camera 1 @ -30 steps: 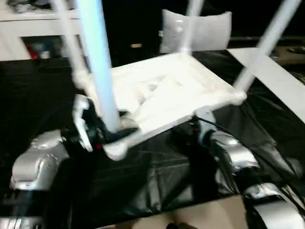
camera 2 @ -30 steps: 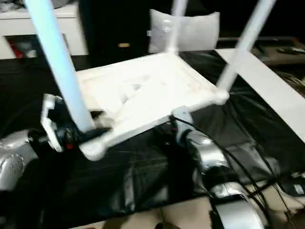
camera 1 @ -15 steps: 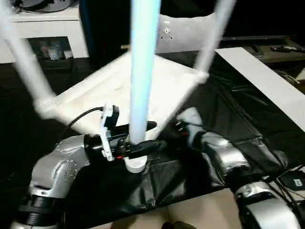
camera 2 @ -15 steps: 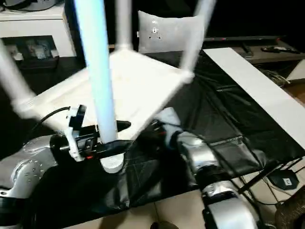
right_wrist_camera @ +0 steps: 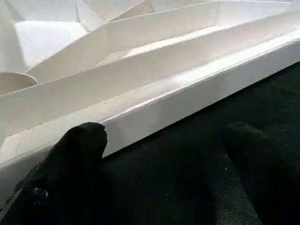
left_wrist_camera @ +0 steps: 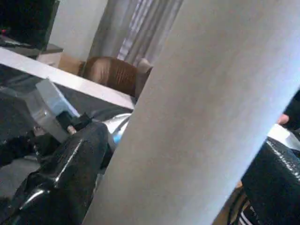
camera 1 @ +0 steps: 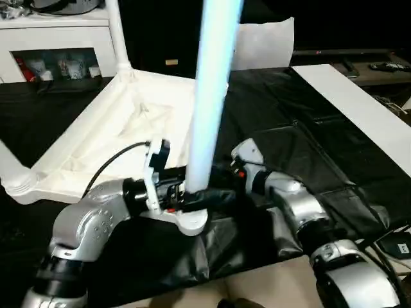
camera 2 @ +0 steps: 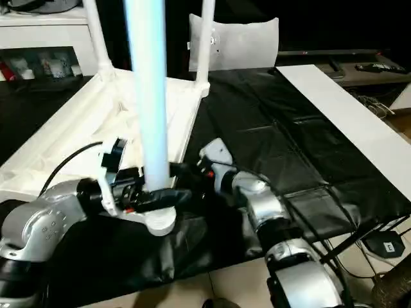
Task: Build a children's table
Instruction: Rotate table base
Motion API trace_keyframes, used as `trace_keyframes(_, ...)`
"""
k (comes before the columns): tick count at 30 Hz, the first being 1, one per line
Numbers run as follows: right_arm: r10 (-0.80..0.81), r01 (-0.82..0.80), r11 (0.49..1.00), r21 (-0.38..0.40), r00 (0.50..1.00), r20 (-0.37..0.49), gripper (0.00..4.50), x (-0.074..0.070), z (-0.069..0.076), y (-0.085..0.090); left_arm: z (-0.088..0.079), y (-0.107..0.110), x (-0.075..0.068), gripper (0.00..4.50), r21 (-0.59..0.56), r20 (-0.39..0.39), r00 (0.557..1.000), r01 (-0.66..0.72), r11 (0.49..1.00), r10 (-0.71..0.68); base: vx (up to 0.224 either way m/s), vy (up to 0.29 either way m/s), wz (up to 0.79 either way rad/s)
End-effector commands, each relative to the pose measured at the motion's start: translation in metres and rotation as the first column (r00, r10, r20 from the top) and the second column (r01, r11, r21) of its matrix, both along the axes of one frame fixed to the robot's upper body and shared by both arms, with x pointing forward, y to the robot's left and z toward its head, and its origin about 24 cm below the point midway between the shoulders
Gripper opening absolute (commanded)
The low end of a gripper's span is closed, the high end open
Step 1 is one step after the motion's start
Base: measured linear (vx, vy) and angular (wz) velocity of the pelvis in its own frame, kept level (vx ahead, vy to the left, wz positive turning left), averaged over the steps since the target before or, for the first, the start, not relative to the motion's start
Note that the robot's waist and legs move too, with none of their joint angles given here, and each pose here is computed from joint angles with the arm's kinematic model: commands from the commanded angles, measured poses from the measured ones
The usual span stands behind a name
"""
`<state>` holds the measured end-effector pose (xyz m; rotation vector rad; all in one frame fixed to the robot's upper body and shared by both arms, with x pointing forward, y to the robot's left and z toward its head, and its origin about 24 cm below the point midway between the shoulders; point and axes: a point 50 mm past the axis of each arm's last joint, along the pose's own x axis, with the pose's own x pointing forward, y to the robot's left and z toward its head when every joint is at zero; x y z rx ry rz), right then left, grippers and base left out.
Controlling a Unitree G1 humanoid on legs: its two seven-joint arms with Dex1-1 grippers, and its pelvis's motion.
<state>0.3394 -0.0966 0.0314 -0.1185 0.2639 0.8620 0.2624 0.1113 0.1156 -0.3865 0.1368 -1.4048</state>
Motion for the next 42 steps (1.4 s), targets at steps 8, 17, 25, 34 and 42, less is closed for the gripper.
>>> trace_keyframes(8, -0.1, 0.1, 0.995, -0.009, 0.994, 0.041, 4.5, 0.008, 0.008, -0.02, 0.015, -0.025, 0.003, 4.47, -0.033, 0.066, 0.994, 0.085, 0.996, -0.082, 0.0, 0.0, 0.0)
trace_keyframes(17, -0.246, 0.248, 0.967, -0.052, 0.968, 0.04, 4.5, 0.011, 0.005, -0.056, 0.023, -0.018, -0.016, 4.47, -0.042, 0.037, 0.972, 0.234, 0.971, -0.233, 0.0, 0.0, 0.0)
trace_keyframes(25, -0.141, 0.141, 0.986, -0.088, 0.99, 0.004, 4.5, 0.009, -0.004, -0.018, 0.03, -0.029, 0.001, 4.47, -0.036, 0.093, 0.988, 0.131, 0.991, -0.127, 0.0, 0.0, 0.0)
trace_keyframes(34, 0.006, -0.006, 1.0, -0.02, 1.0, 0.029, 4.5, 0.006, 0.004, 0.028, 0.035, -0.04, -0.002, 4.47, -0.056, 0.109, 0.983, 0.157, 0.986, -0.151, 0.0, 0.0, 0.0)
trace_keyframes(42, -0.034, 0.035, 0.999, -0.03, 0.999, 0.034, 4.5, 0.005, -0.001, 0.005, 0.039, -0.045, 0.0, 4.47, -0.088, 0.133, 0.983, 0.141, 0.986, -0.129, 0.0, 0.0, 0.0)
